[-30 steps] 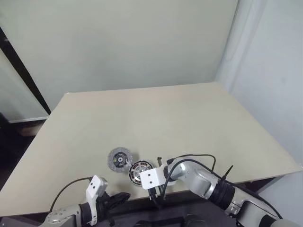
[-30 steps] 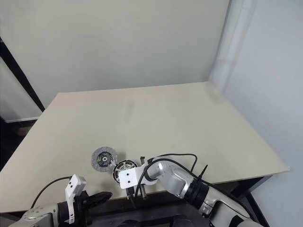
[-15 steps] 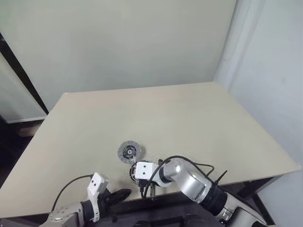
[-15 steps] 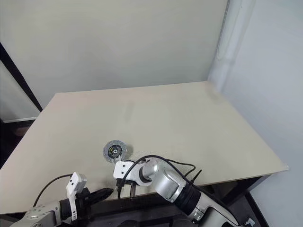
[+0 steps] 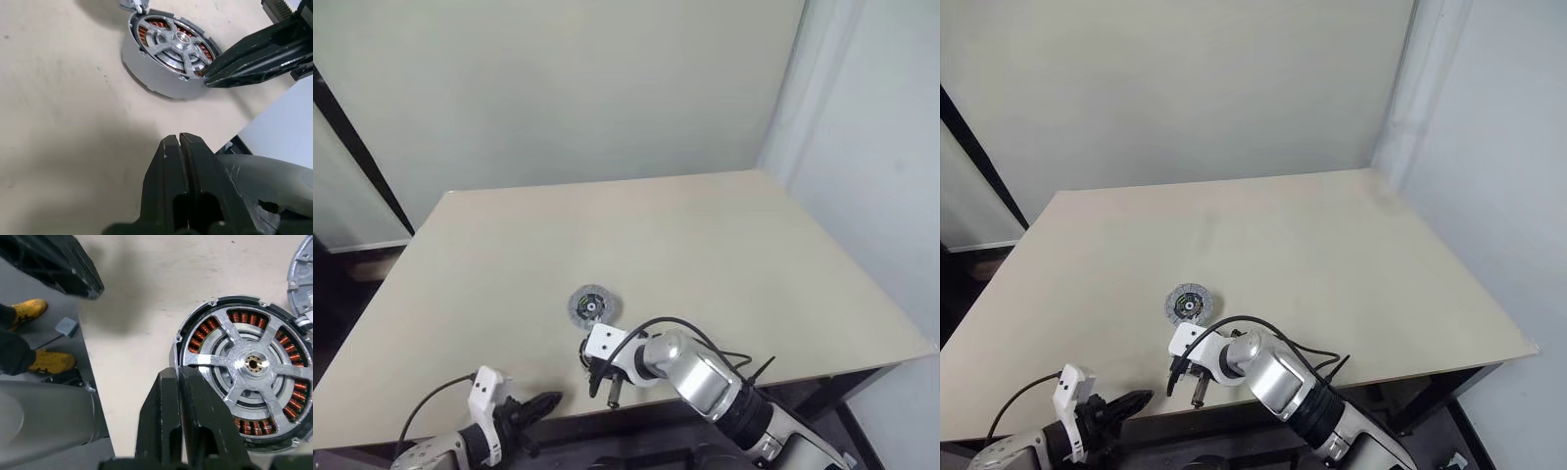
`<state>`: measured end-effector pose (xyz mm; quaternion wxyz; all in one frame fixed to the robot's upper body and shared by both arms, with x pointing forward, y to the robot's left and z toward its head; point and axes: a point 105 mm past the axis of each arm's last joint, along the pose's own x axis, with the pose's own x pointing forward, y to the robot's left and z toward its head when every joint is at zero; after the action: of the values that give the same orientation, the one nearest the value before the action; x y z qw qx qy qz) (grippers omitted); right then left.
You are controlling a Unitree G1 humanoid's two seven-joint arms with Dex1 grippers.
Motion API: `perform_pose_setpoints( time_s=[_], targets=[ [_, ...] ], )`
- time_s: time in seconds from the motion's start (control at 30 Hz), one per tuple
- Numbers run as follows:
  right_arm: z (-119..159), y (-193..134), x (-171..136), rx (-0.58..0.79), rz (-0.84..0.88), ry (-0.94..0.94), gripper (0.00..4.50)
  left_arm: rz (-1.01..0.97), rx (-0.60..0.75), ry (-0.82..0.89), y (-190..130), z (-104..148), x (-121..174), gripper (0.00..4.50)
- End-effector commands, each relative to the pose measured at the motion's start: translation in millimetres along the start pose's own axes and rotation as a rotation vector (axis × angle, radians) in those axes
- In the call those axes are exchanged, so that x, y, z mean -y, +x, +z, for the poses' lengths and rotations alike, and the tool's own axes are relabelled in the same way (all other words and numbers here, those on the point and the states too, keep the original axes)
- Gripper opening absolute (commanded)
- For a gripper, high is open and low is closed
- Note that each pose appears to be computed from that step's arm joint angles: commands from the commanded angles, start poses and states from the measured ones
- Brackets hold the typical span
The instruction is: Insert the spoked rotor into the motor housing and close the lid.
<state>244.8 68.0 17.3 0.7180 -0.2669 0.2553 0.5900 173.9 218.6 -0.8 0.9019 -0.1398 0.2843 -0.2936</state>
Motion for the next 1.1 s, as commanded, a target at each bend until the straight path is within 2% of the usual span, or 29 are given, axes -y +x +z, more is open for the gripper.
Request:
perform_pose_setpoints(
  time_s=[0.03, 0.2, 0.33, 0.43, 0.67, 1.1],
  targets=[
    [19.6, -9.3, 5.4, 0.058, -0.021, -0.065, 1.34, -0.013, 0.029, 0.036, -1.5, 11.0, 3.0, 0.0],
    [28.2, -19.1, 1.9, 0.065, 0.024, -0.113, 3.15, -0.021, 0.015, 0.041, -1.7, 9.3, 3.5, 0.0],
    [28.4, -30.4, 6.7, 0.01, 0.043, -0.32, 4.46, -0.034, 0.006, 0.051, 0.1, 10.3, 5.0, 0.0],
    [21.5, -40.5, 12.2, -0.064, 0.09, -0.493, 4.46, -0.041, 0.004, 0.059, 1.4, 11.8, 5.3, 0.0],
    [8.9, -46.3, 21.0, -0.166, 0.162, -0.671, 4.46, -0.056, -0.003, 0.067, 3.9, 12.3, 7.9, 0.0],
    [1.0, -24.9, 15.9, -0.183, 0.188, -0.662, 4.46, -0.068, -0.02, 0.068, 4.0, 9.2, 12.3, 0.0]
  ],
)
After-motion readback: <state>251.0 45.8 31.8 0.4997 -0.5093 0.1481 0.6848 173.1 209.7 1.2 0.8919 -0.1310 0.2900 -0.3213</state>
